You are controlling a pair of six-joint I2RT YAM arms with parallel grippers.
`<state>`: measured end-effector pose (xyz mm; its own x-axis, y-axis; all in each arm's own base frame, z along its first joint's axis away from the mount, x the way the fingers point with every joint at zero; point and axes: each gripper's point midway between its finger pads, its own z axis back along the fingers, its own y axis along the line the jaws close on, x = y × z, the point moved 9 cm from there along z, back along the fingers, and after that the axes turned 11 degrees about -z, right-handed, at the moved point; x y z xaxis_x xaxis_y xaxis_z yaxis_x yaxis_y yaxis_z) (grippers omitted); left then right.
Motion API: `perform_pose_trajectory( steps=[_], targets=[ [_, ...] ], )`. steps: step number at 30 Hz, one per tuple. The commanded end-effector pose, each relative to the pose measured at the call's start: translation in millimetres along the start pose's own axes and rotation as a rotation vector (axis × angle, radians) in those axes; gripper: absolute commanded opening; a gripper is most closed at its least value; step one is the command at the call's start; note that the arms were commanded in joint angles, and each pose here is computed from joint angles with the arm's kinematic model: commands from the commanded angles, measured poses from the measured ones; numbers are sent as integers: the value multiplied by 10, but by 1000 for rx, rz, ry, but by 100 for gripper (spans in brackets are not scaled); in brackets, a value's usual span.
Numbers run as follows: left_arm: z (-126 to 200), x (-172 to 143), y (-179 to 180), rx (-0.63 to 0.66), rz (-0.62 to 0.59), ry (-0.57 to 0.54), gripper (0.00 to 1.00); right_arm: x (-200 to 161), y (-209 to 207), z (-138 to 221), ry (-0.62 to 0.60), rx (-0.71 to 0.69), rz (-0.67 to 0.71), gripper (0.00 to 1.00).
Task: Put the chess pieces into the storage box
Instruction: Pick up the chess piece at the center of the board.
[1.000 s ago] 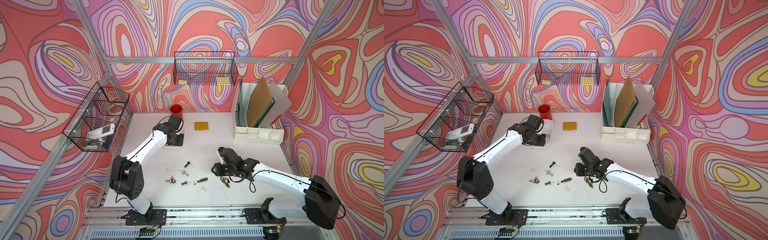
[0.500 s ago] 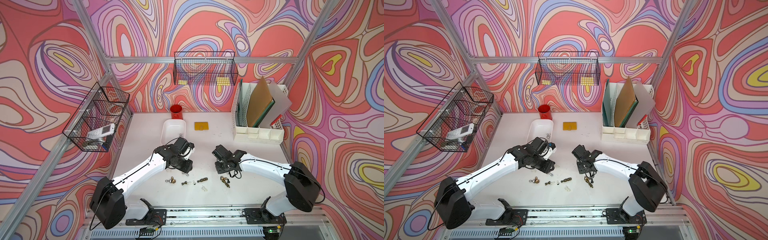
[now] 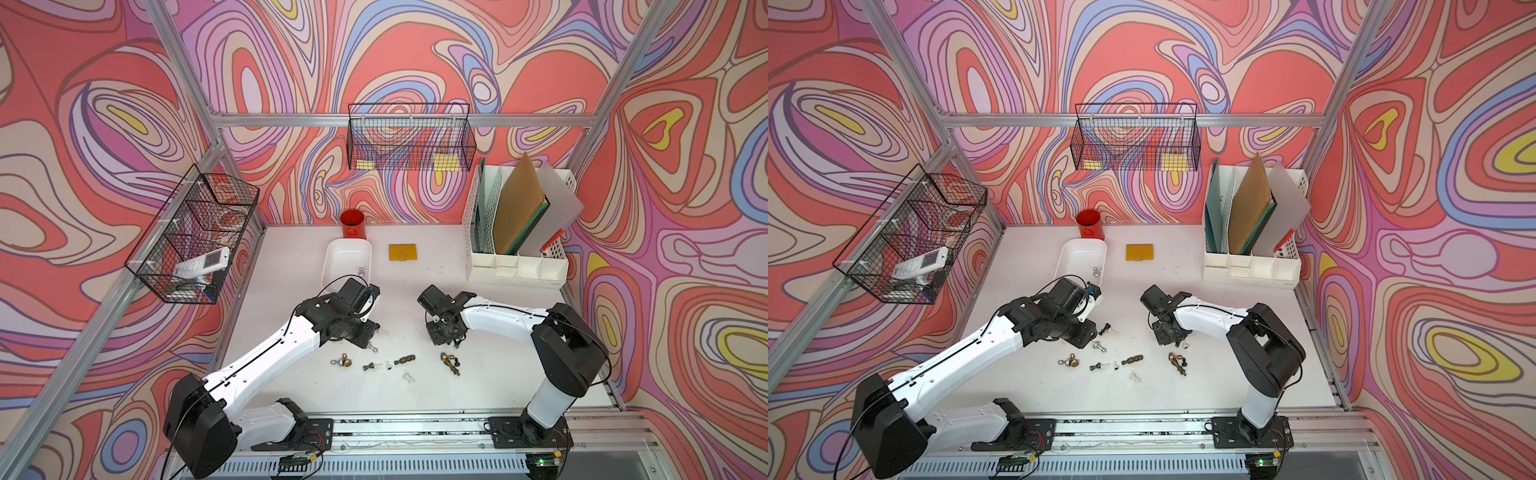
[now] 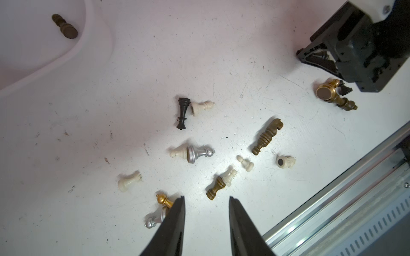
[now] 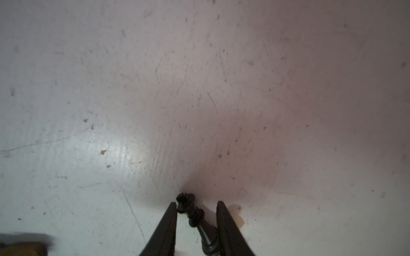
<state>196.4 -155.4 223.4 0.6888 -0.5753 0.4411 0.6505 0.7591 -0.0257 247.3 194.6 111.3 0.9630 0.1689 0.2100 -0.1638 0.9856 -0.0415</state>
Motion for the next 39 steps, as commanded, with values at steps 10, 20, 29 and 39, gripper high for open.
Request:
perform_pose_trajectory(
  steps=[10, 20, 29, 39],
  targets=[
    [75, -69, 40, 55, -17, 2, 38, 12, 19, -158, 72, 41, 3, 22],
    [163, -72, 71, 99, -10, -35, 38, 119, 127, -120, 55, 114, -2, 3],
    [282, -114, 228, 223, 65, -94, 36, 514, 354, 380, -135, 294, -26, 2],
    [310, -134, 692, 207, 330, -121, 34, 1257, 830, 662, -365, 550, -12, 2]
  ],
)
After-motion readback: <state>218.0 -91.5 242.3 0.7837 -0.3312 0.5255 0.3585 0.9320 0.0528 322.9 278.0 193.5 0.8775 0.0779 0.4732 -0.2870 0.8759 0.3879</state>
